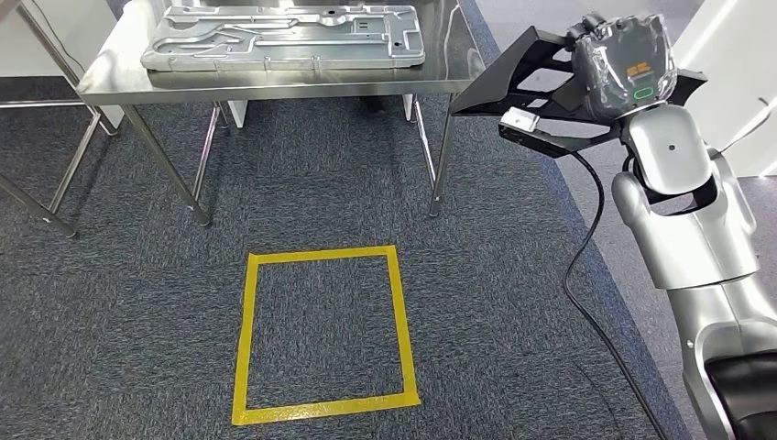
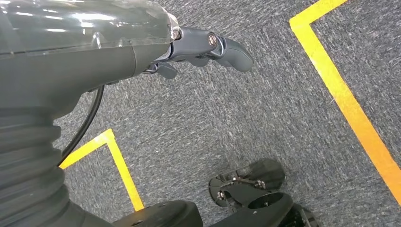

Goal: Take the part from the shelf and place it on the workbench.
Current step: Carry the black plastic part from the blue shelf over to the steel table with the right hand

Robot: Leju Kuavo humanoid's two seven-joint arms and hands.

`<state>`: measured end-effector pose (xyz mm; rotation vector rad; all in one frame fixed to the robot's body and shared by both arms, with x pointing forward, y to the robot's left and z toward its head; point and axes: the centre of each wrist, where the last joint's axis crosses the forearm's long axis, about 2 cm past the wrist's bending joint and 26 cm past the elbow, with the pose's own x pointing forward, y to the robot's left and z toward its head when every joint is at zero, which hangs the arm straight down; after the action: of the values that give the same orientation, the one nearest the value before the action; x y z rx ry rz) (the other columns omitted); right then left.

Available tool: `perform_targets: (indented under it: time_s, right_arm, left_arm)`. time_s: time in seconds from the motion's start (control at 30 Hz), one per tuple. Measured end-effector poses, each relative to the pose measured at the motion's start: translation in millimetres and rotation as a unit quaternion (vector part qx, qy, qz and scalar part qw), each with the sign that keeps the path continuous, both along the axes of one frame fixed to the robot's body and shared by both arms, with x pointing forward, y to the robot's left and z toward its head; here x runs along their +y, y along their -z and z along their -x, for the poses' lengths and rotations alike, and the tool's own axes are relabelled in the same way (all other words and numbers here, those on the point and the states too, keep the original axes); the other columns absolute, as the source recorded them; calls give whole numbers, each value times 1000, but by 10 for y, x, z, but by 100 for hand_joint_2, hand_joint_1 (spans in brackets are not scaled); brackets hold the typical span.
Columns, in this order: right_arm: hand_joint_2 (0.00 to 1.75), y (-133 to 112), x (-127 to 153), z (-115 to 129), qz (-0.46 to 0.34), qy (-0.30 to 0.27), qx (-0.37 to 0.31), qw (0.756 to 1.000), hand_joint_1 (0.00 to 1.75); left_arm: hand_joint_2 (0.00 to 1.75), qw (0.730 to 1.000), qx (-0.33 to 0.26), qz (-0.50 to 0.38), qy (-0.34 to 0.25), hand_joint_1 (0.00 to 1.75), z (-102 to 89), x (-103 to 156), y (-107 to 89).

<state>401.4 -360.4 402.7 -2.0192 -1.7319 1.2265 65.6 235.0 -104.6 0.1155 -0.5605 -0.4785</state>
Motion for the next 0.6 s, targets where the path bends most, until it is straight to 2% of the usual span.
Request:
perform_targets:
  time_s: [0.6]
  right_arm:
    - [175, -103, -93, 11, 3, 15, -9, 1000, 175]
  left_arm:
    - [175, 1000, 24, 1, -6, 0, 40, 12, 8]
